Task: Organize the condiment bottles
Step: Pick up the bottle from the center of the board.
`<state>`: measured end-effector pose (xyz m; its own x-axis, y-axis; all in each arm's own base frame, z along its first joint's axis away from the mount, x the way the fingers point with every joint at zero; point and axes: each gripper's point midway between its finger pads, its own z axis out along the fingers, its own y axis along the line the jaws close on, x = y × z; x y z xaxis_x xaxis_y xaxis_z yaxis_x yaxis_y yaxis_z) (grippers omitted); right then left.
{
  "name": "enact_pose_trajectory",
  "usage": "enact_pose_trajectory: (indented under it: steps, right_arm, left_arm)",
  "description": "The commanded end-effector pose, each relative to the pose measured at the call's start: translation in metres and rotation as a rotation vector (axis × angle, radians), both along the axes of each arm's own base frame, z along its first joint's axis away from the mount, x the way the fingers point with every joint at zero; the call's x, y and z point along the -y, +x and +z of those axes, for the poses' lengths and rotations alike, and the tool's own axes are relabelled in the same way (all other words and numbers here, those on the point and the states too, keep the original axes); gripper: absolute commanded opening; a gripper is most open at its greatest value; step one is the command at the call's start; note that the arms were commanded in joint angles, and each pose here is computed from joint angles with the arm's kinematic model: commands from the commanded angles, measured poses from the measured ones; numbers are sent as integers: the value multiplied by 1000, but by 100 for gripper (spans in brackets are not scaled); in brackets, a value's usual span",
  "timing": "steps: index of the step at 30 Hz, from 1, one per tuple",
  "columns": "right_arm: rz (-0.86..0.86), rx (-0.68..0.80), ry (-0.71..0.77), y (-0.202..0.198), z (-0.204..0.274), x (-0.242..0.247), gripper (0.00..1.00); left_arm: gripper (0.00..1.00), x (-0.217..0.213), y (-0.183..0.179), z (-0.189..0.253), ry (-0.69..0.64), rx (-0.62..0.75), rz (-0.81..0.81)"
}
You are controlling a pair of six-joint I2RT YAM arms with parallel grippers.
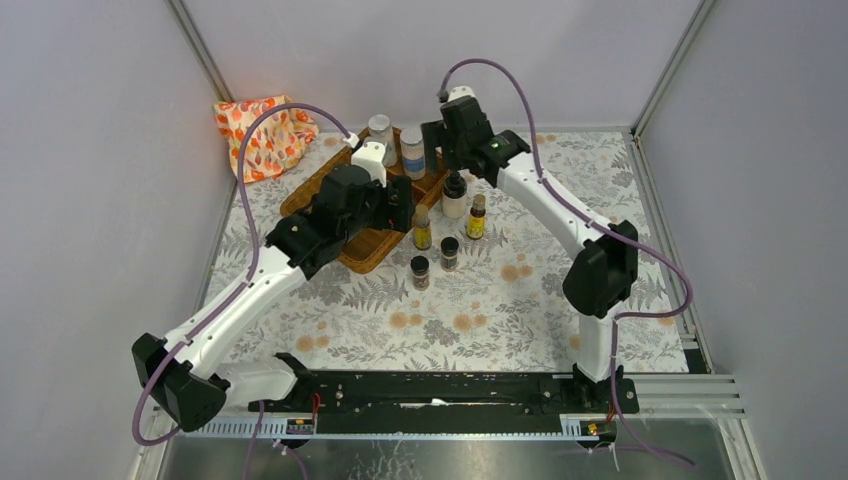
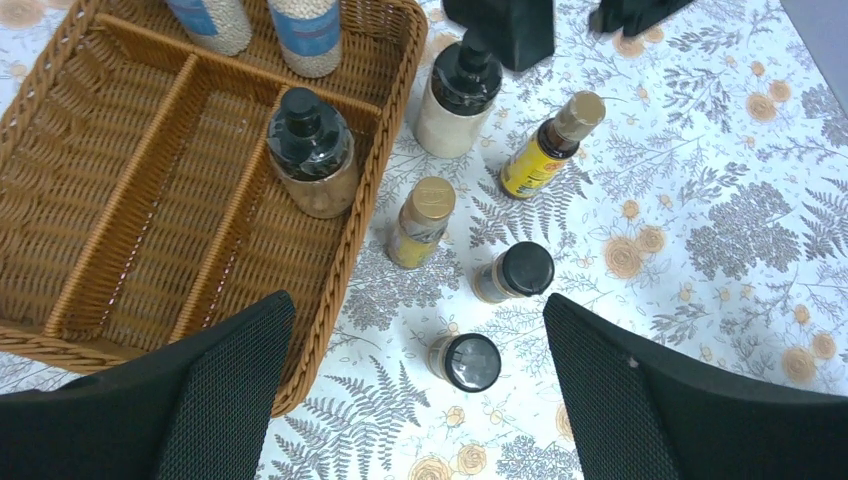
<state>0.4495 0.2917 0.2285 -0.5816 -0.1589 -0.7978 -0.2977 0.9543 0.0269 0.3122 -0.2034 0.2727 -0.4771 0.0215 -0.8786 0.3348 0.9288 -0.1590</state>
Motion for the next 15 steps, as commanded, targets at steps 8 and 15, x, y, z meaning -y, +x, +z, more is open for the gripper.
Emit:
enact_pose_trajectory:
  steps: [8, 15]
  right_arm:
    - [-484, 220, 70, 28, 90, 151, 93]
    - [-568, 232, 86, 20, 78, 189, 92]
  left_arm:
    - [99, 43, 13, -19, -39, 5, -133]
    - [99, 62, 27, -58, 59, -60, -138]
